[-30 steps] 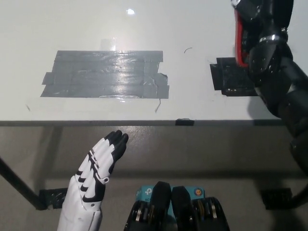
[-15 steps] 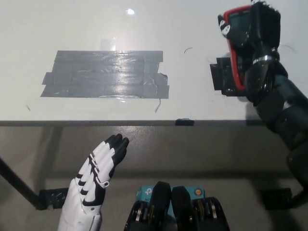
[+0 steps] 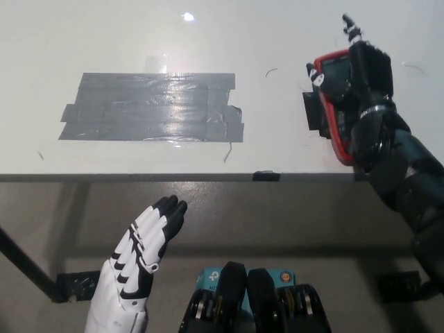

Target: The robot first picks the multimeter with right hand and then unfolds the black stand on the back of it using left hand

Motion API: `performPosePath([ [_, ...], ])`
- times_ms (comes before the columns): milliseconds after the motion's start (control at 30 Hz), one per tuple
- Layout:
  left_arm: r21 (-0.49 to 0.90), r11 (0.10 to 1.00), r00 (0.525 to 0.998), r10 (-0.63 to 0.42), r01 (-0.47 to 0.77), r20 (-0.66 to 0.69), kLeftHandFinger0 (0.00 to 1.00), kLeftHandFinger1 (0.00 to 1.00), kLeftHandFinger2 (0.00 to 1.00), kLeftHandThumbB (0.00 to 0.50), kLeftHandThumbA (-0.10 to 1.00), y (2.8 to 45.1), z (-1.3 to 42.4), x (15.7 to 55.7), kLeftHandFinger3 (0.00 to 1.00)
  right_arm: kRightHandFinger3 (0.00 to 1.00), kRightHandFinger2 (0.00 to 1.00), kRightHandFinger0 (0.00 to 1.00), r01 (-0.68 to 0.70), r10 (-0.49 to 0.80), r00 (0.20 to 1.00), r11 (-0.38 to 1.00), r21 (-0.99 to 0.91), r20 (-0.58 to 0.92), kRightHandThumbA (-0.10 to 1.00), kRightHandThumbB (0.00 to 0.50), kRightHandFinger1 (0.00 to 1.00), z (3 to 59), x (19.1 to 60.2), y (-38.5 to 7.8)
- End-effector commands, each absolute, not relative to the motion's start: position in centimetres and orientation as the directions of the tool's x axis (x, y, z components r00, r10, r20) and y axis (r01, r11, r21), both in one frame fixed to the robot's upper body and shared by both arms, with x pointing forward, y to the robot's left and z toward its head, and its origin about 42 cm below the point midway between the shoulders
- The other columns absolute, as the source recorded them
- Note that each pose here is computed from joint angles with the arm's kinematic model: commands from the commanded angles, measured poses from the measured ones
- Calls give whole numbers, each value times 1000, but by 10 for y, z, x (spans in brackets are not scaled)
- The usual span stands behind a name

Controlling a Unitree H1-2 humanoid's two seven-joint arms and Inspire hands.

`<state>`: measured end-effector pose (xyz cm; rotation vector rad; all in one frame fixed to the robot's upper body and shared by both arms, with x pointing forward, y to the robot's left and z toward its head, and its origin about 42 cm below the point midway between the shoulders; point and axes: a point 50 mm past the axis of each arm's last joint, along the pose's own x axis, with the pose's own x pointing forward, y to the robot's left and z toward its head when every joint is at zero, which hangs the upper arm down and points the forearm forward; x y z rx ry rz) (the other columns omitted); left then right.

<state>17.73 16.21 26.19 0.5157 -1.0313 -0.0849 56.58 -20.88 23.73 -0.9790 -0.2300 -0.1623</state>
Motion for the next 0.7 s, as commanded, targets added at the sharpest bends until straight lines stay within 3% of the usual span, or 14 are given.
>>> performPosePath([
  [0, 413, 895, 489, -288, -168, 823, 1000, 1000, 1000, 262, 1000, 162, 264, 172, 1000, 1000, 1000, 1000, 175, 46, 974, 478, -861, 224, 575, 370, 1000, 273, 581, -197],
  [67, 413, 895, 489, -288, -167, 823, 1000, 1000, 1000, 262, 1000, 162, 264, 172, 1000, 1000, 1000, 1000, 173, 46, 974, 477, -862, 221, 575, 370, 1000, 273, 581, -197],
  [100, 412, 895, 485, -287, -173, 826, 1000, 1000, 1000, 268, 1000, 161, 265, 173, 1000, 1000, 1000, 1000, 159, 46, 977, 494, -855, 208, 726, 451, 1000, 277, 582, -194],
  [167, 413, 894, 485, -286, -175, 826, 1000, 1000, 1000, 267, 1000, 161, 264, 173, 1000, 1000, 1000, 1000, 148, 42, 980, 504, -851, 195, 784, 474, 1000, 279, 583, -194],
  [467, 418, 890, 486, -289, -181, 825, 1000, 1000, 1000, 265, 1000, 163, 264, 172, 1000, 1000, 1000, 1000, 152, 24, 981, 511, -846, 191, 828, 487, 1000, 277, 583, -196],
  [500, 417, 893, 487, -291, -171, 823, 1000, 1000, 1000, 265, 1000, 163, 264, 172, 1000, 1000, 1000, 1000, 181, 19, 975, 510, -841, 222, 938, 500, 1000, 281, 583, -198],
  [533, 418, 893, 487, -293, -169, 823, 1000, 1000, 1000, 263, 1000, 163, 264, 172, 1000, 1000, 1000, 1000, 200, 21, 969, 515, -834, 245, 979, 500, 1000, 284, 583, -198],
  [667, 420, 891, 486, -294, -173, 823, 1000, 1000, 1000, 265, 1000, 164, 265, 173, 1000, 1000, 1000, 1000, 220, 21, 962, 525, -822, 271, 987, 500, 1000, 291, 585, -198],
])
